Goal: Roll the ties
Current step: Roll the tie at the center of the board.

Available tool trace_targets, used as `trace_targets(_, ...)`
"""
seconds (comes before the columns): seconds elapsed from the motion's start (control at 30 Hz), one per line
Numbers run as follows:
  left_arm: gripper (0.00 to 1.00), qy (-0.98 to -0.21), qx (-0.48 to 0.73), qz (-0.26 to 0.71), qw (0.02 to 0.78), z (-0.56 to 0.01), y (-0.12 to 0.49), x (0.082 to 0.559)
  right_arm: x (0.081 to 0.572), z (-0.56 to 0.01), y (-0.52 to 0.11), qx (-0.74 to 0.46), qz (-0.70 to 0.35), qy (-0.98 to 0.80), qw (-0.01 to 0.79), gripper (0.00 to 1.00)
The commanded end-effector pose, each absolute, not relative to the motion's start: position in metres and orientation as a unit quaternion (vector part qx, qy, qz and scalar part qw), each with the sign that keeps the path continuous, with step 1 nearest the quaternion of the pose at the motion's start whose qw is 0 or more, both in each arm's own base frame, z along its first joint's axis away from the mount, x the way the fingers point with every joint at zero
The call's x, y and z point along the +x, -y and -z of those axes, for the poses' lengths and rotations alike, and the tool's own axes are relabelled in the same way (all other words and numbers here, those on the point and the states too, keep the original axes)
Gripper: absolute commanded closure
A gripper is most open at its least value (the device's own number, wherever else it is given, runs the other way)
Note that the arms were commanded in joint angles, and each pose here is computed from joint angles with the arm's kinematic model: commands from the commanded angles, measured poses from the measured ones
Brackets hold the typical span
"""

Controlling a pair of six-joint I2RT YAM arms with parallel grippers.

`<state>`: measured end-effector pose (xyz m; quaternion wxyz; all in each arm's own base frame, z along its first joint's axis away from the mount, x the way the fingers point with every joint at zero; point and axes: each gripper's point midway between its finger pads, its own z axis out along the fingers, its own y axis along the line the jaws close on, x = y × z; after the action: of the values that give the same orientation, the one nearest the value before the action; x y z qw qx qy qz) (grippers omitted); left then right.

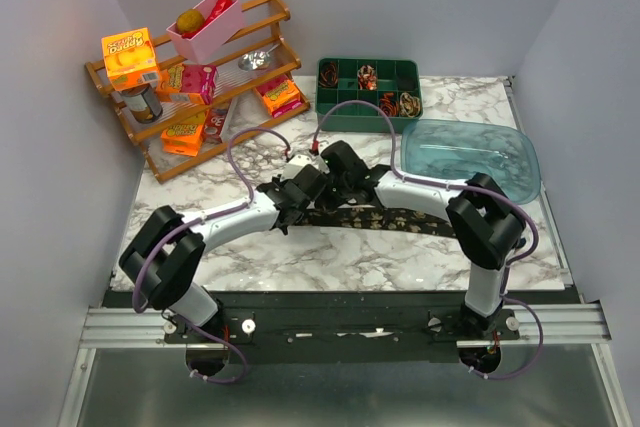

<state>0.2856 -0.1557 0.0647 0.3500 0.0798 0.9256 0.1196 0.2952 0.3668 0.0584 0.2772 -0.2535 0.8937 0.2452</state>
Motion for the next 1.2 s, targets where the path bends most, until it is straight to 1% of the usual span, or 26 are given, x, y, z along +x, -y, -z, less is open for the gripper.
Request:
trace_targets(0.0, 1.0, -0.93, 0.086, -0.062, 0.352, -0.064, 0.188, 0.287, 0.295, -0.041, -0.352, -0.239, -0.221, -0.908, 0.265, 0.99)
trace_targets(0.1, 0.95, -0.933, 0.096, -0.036, 0.346, -0.06, 0.204, 0.285, 0.293, -0.039, -0.352, -0.239, -0.224, -0.908, 0.262, 0.99)
trace_targets(0.23, 0.95, -0.937, 0.098, -0.019, 0.335, -0.05, 0.216, 0.279, 0.291, -0.034, -0.348, -0.23, -0.226, -0.91, 0.26, 0.99)
trace_targets(0.3, 0.94, -0.938, 0.096, -0.002, 0.332, -0.046, 0.222, 0.277, 0.292, -0.042, -0.348, -0.223, -0.237, -0.906, 0.272, 0.99)
trace_targets(0.33, 0.86, -0.939, 0.085, 0.018, 0.333, -0.041, 0.227, 0.275, 0.287, -0.045, -0.345, -0.219, -0.247, -0.902, 0.277, 0.99)
trace_targets(0.4, 0.8, -0.94, 0.082, 0.032, 0.33, -0.036, 0.229, 0.271, 0.288, -0.056, -0.347, -0.217, -0.264, -0.892, 0.295, 0.99)
trace_targets(0.43, 0.78, -0.939, 0.077, 0.039, 0.333, -0.037, 0.231, 0.272, 0.282, -0.053, -0.344, -0.214, -0.269, -0.892, 0.292, 0.99)
trace_targets(0.5, 0.73, -0.94, 0.072, 0.044, 0.332, -0.034, 0.232, 0.271, 0.282, -0.072, -0.35, -0.212, -0.305, -0.871, 0.321, 0.99)
trace_targets(0.53, 0.72, -0.939, 0.072, 0.048, 0.332, -0.034, 0.234, 0.271, 0.272, -0.062, -0.343, -0.205, -0.309, -0.874, 0.314, 0.99)
trace_targets(0.6, 0.67, -0.94, 0.067, 0.054, 0.331, -0.032, 0.235, 0.27, 0.273, -0.088, -0.349, -0.196, -0.35, -0.845, 0.353, 0.99)
trace_targets(0.7, 0.6, -0.938, 0.062, 0.067, 0.333, -0.032, 0.239, 0.27, 0.264, -0.094, -0.342, -0.18, -0.377, -0.828, 0.373, 0.99)
trace_targets(0.73, 0.59, -0.938, 0.061, 0.074, 0.334, -0.032, 0.241, 0.269, 0.262, -0.106, -0.34, -0.172, -0.39, -0.818, 0.386, 0.99)
trace_targets(0.77, 0.58, -0.938, 0.061, 0.08, 0.331, -0.031, 0.242, 0.268, 0.259, -0.106, -0.337, -0.17, -0.397, -0.812, 0.392, 0.99)
trace_targets(0.87, 0.5, -0.937, 0.056, 0.095, 0.33, -0.031, 0.246, 0.266, 0.254, -0.121, -0.335, -0.166, -0.425, -0.791, 0.407, 0.99)
trace_targets(0.9, 0.45, -0.937, 0.055, 0.098, 0.329, -0.031, 0.246, 0.266, 0.251, -0.119, -0.334, -0.167, -0.43, -0.79, 0.404, 0.99)
trace_targets(1.0, 0.41, -0.936, 0.046, 0.108, 0.333, -0.032, 0.247, 0.265, 0.245, -0.123, -0.338, -0.168, -0.455, -0.778, 0.4, 0.99)
trace_targets(1.17, 0.4, -0.927, 0.019, 0.12, 0.356, -0.045, 0.24, 0.266, 0.243, -0.124, -0.346, -0.176, -0.474, -0.767, 0.395, 0.99)
